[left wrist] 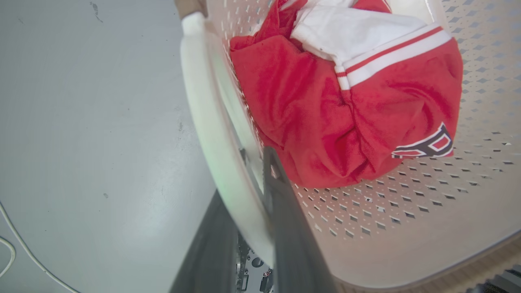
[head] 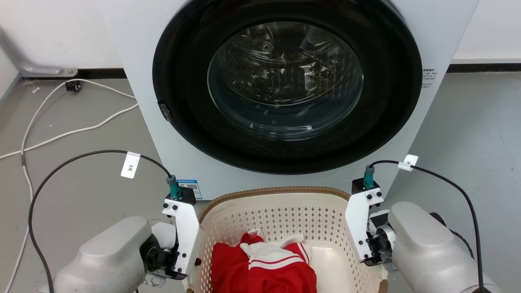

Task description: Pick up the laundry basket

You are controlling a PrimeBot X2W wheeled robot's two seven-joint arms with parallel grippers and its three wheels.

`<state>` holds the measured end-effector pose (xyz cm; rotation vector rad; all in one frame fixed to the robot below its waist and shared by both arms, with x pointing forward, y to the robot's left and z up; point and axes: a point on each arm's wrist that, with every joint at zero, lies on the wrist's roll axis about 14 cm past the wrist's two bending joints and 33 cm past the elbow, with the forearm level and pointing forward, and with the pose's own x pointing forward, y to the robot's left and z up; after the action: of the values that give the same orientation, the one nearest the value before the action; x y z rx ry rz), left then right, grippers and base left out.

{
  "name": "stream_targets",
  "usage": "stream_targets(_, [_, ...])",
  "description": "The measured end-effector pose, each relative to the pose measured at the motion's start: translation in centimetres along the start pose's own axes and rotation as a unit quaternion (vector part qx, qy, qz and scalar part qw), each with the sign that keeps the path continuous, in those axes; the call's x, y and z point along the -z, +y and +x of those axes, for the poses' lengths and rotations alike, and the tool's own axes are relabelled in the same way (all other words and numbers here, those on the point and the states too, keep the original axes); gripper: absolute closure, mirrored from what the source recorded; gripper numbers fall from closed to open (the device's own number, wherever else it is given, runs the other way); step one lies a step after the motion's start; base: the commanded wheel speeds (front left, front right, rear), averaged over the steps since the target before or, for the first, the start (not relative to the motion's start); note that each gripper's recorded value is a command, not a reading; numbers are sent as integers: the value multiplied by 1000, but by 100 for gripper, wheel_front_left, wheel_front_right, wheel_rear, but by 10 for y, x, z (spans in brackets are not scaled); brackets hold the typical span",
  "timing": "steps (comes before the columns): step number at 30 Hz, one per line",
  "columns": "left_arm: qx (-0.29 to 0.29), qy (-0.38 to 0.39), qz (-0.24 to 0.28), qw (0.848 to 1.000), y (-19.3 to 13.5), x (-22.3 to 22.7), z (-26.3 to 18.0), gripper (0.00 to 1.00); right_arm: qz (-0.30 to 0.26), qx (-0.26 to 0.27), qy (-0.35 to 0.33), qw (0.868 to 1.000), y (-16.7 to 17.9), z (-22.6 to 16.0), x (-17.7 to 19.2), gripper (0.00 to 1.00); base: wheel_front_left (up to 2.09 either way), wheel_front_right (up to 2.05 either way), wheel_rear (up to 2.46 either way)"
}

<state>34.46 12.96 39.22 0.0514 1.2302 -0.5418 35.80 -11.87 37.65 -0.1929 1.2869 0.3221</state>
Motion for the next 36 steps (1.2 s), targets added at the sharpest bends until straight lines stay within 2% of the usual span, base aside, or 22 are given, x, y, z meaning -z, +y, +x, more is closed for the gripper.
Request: stream_targets(36, [0,3,-10,1000,1,-3,2,100,13,-3,-4,1000,-3,0,-1,100,0,0,0])
